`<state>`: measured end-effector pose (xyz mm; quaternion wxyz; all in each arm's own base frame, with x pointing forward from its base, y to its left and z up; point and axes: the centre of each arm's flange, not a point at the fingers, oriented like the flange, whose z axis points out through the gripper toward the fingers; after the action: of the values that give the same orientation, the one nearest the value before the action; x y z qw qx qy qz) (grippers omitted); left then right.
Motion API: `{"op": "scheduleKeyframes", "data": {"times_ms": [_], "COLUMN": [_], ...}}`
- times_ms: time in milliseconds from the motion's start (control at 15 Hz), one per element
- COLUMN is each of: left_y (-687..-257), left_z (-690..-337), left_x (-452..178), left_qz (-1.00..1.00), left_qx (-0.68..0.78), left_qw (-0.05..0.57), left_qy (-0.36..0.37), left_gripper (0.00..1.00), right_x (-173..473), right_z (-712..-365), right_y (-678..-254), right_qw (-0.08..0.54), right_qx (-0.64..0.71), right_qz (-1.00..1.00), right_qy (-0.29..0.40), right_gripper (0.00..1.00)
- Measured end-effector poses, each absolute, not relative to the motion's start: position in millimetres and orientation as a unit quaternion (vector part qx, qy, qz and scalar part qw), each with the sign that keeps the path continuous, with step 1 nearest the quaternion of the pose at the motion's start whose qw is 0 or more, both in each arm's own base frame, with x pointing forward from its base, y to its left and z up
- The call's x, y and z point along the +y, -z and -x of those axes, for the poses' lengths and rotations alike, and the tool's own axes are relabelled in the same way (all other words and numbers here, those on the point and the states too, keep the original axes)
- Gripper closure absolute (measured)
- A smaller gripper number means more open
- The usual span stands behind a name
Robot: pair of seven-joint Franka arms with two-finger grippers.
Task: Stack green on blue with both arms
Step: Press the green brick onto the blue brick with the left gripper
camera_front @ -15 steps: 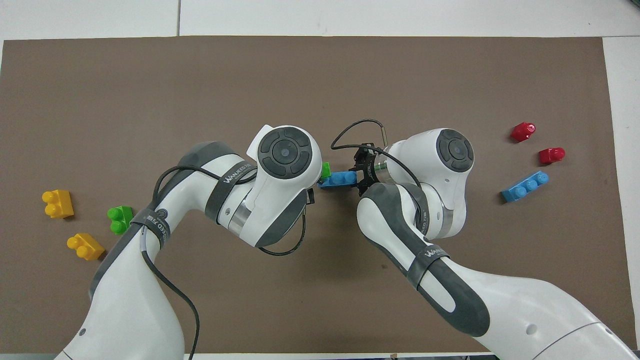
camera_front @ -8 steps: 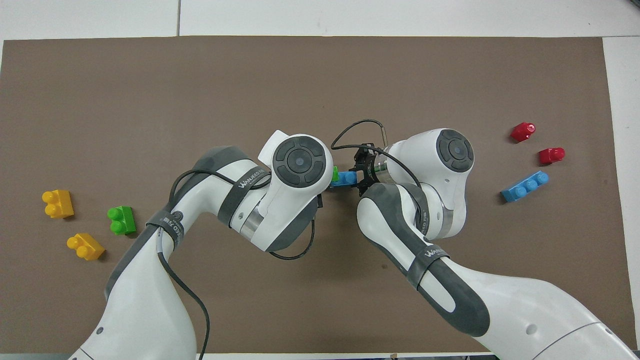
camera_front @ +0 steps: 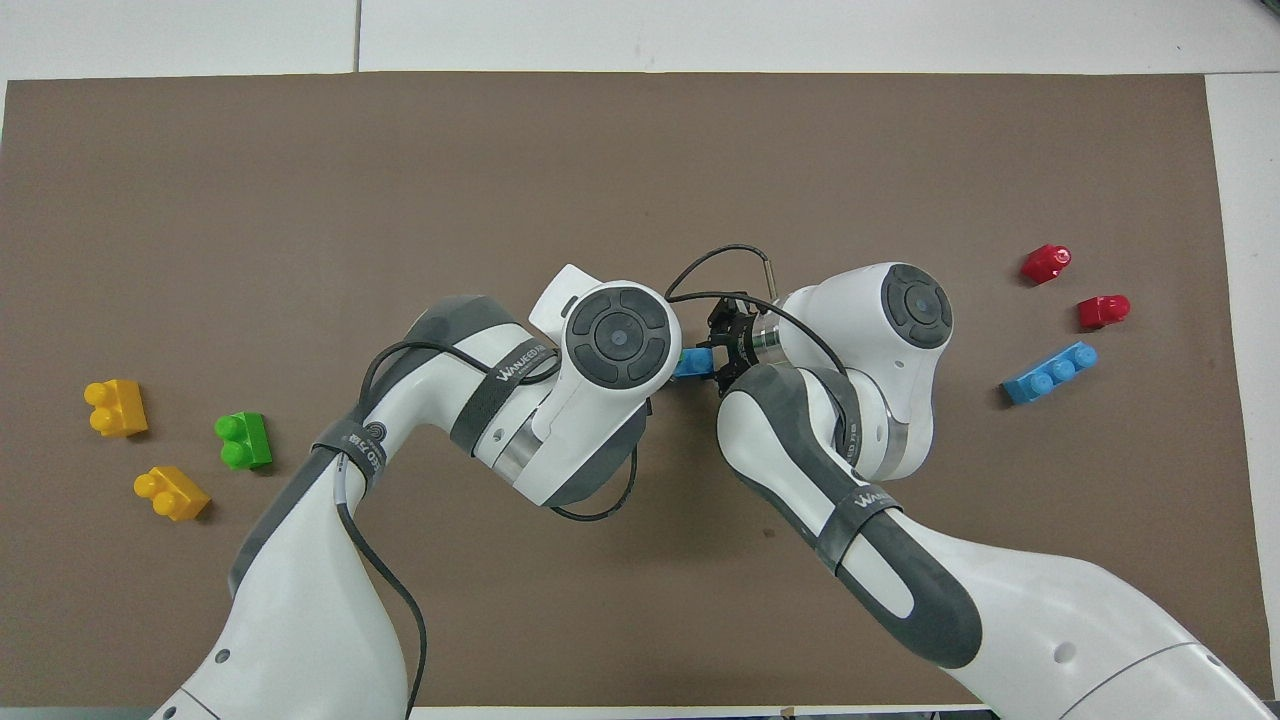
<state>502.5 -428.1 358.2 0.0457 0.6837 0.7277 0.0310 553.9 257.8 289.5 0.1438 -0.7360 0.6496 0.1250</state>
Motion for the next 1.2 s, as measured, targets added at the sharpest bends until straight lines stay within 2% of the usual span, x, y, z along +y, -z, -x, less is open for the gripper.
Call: {"op": "scheduleKeyframes", "data": {"times_ms": [1196], "left_y": [-334.2], "left_z": [-491.1], "left_x": [-442.8], "left_qz": [-0.693], "left_qx": [0.719], "left_qw": [0.039], "left_qy": [-0.030], "left_gripper": [0.66], "right_x": [253.7], "right_z": [-553.9], "right_y": [-286.5], "right_qw": [0.143], "right_qx": [0.653], "right_qz": [0.734], "right_qy": [-0.123], "right_gripper": [0.65]}}
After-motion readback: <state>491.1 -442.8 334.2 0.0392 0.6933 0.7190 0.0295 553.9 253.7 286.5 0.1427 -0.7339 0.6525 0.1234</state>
